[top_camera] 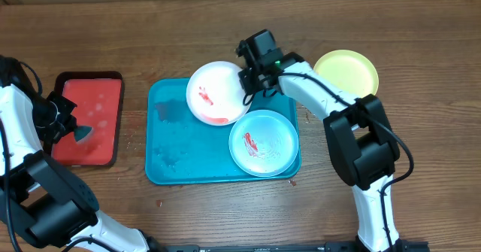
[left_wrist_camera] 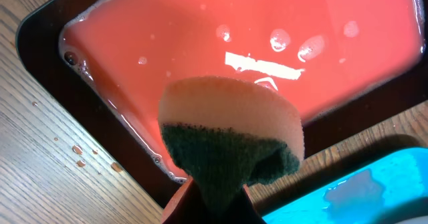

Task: Clean dirty plates on tray and stack at the side
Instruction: 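Move the right gripper to the white plate rim and grip it, then bring the sponge onto the white plate with the left gripper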

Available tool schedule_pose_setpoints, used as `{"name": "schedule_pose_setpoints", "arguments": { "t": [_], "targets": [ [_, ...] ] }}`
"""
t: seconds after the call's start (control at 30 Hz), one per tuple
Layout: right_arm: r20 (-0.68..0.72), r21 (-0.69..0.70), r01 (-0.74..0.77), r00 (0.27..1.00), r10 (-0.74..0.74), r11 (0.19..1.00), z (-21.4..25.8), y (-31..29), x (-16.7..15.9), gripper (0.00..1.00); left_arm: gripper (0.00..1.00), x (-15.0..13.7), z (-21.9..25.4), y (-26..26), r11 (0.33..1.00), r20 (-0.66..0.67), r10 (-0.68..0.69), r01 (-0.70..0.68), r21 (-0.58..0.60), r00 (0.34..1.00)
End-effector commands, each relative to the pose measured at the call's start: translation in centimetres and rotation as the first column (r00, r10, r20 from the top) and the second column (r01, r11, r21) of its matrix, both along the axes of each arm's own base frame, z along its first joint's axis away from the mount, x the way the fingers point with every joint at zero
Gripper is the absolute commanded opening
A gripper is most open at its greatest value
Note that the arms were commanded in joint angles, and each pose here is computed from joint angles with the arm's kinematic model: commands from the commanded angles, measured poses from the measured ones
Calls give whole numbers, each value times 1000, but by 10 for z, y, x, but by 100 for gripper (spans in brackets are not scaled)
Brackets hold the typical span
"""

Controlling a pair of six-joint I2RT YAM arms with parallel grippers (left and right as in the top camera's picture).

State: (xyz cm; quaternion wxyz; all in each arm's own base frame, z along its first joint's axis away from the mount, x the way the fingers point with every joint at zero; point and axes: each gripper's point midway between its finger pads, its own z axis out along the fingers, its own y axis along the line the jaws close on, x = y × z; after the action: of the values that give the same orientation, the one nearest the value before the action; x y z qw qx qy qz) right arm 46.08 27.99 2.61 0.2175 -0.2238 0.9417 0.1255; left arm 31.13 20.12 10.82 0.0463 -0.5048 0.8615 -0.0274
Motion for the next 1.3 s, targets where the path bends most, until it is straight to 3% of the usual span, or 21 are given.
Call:
{"name": "schedule_pose_setpoints", "arguments": {
  "t": [0.0,0.23,0.5,0.7,0.9,1.27],
  "targets": [
    [-20,2,-46,999,46,999,6,31,-22,4,4,10,4,-8,999,39,-43,44,-29,998],
    [-97,45,-36,994,40,998,4,71,-61,4,4,51,18,-61,916,290,-325,376,-140,900],
    [-128,77,37,991,-27,996,5,87,-71,4,4,64,14,-100,871,249,-445,481,-105,860],
    [-111,17,257,961,-254,966,-7,63,-59,4,4,70,2,-150,801,233,-551,586,-122,802],
    [-172,29,232,959,-223,972,-17,67,-73,4,4,72,-21,-199,736,233,-631,666,-123,740],
    [-220,-18,430,879,-423,903,-24,49,-77,4,5,80,-53,-257,720,269,-645,687,-98,715]
  ]
}}
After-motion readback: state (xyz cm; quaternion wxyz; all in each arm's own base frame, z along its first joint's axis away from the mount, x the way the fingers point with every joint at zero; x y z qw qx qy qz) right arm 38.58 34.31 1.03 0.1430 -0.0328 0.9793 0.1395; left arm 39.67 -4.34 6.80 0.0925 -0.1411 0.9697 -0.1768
